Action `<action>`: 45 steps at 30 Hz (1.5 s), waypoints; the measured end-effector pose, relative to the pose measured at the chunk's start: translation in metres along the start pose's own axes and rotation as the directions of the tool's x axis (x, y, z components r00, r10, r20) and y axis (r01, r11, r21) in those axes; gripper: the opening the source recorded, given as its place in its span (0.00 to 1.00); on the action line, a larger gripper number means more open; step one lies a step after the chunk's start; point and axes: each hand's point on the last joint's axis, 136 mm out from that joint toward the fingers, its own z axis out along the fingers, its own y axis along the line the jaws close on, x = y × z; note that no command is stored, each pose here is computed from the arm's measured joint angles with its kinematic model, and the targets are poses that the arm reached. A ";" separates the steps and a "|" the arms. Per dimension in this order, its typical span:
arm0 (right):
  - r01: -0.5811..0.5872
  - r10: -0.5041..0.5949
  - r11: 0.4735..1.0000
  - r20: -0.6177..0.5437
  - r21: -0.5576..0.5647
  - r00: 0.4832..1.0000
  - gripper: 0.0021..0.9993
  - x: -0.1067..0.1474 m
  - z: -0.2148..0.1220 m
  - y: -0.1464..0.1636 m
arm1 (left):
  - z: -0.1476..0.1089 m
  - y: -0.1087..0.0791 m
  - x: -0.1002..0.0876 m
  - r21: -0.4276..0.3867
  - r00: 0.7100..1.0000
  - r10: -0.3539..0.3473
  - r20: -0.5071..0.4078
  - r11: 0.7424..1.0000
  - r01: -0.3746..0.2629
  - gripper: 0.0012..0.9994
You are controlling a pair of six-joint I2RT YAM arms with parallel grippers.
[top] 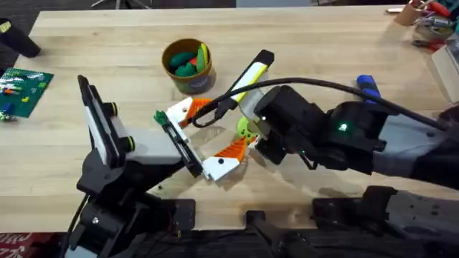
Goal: Pick up the gripper from the table and insert it into the empty holder that is missing its gripper. Then pick up a screw, insert it into the mounting hole, and use the screwdriver to tighten it. Finally, clean up the table by picking up the vegetable and placing it into the bucket.
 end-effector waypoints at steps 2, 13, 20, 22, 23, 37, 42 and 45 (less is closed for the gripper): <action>0.007 -0.007 1.000 0.001 0.001 1.000 0.20 0.000 0.000 0.000 | 0.000 0.000 0.000 0.000 1.000 0.000 0.000 1.000 0.000 0.99; 0.037 -0.037 0.999 0.015 0.001 0.999 0.20 -0.004 0.000 0.000 | 0.000 0.000 0.000 0.000 1.000 0.000 0.000 1.000 0.000 0.99; 0.041 -0.041 0.999 0.015 0.000 0.999 0.23 -0.004 0.000 0.000 | 0.000 0.000 0.000 0.000 1.000 0.000 0.000 1.000 0.000 0.99; 0.044 -0.044 0.999 0.013 -0.004 0.999 0.25 -0.003 0.000 0.001 | 0.000 0.000 0.000 0.000 1.000 0.000 0.000 1.000 0.000 0.99; 0.049 -0.049 0.999 0.013 -0.005 0.999 0.26 -0.003 0.000 0.002 | 0.000 0.000 0.000 0.000 1.000 0.000 0.000 1.000 0.000 0.99; 0.166 -0.166 0.986 -0.014 -0.013 0.986 0.24 -0.006 0.006 0.005 | 0.000 0.000 0.000 0.000 1.000 0.000 0.000 1.000 0.000 0.99; 0.184 -0.185 0.983 -0.037 -0.014 0.982 0.16 -0.007 0.005 0.004 | 0.000 0.000 0.000 0.000 1.000 0.000 0.000 1.000 0.000 0.99; 0.187 -0.187 0.982 -0.039 -0.014 0.982 0.12 -0.006 0.005 0.004 | 0.000 0.000 0.000 0.000 1.000 0.000 0.000 1.000 0.000 0.99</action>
